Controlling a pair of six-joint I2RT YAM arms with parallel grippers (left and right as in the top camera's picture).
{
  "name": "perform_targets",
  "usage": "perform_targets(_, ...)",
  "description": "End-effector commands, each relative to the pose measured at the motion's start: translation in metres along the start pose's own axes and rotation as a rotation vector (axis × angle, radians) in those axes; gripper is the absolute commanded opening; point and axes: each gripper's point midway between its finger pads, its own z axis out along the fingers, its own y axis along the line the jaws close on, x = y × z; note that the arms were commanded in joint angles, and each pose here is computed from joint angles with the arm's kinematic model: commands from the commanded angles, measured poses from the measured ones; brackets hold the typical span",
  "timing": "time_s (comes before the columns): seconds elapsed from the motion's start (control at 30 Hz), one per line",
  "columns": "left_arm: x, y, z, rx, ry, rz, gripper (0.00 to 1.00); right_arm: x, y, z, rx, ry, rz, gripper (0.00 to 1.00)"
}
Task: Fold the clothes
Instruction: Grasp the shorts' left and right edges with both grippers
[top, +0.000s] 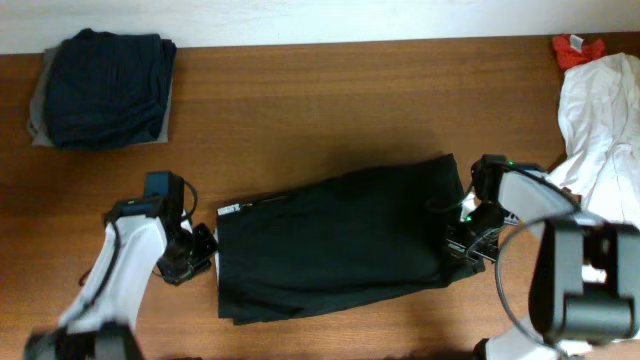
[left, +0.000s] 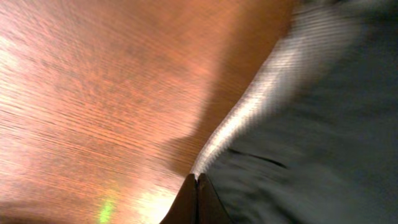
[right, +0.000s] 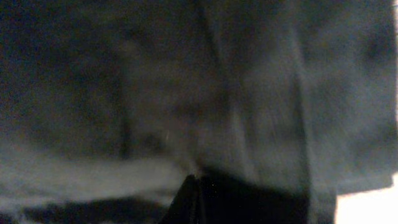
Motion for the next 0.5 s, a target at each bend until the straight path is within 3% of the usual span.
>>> perform_targets(0.0, -0.001, -0.018, -0.037, 0.063, -0.135, 0.068, 0.18, 0.003, 0.009, -0.042, -0.043, -0.171, -0.046, 0.04)
perform_targets(0.03, 0.001, -0.019, -0.04, 0.068, -0.143, 0.074, 0.42, 0.005, 0.012, -0.054, -0.056, -0.218, -0.059, 0.12)
perform_targets(0.07, 0.001, -0.02, -0.041, 0.07, -0.145, 0.075, 0.51, 0.007, 0.014, -0.062, -0.066, -0.257, -0.07, 0.23)
perform_targets(0.1, 0.001, -0.019, -0.041, 0.069, -0.145, 0.075, 0.56, 0.008, 0.016, -0.07, -0.075, -0.294, -0.08, 0.45)
perform_targets(0.13, 0.001, -0.019, -0.039, 0.067, -0.14, 0.075, 0.61, 0.009, 0.017, -0.077, -0.082, -0.326, -0.089, 0.84)
perform_targets(0.17, 0.003, -0.02, -0.036, 0.068, -0.121, 0.073, 0.61, 0.011, 0.019, -0.086, -0.091, -0.365, -0.1, 0.98)
perform_targets(0.33, 0.036, -0.019, -0.002, 0.081, 0.065, 0.077, 0.66, 0.016, 0.021, -0.095, -0.102, -0.404, -0.111, 0.98)
perform_targets(0.47, 0.032, -0.016, 0.02, 0.057, 0.084, 0.085, 0.71, 0.021, 0.018, -0.091, -0.089, -0.37, -0.125, 0.98)
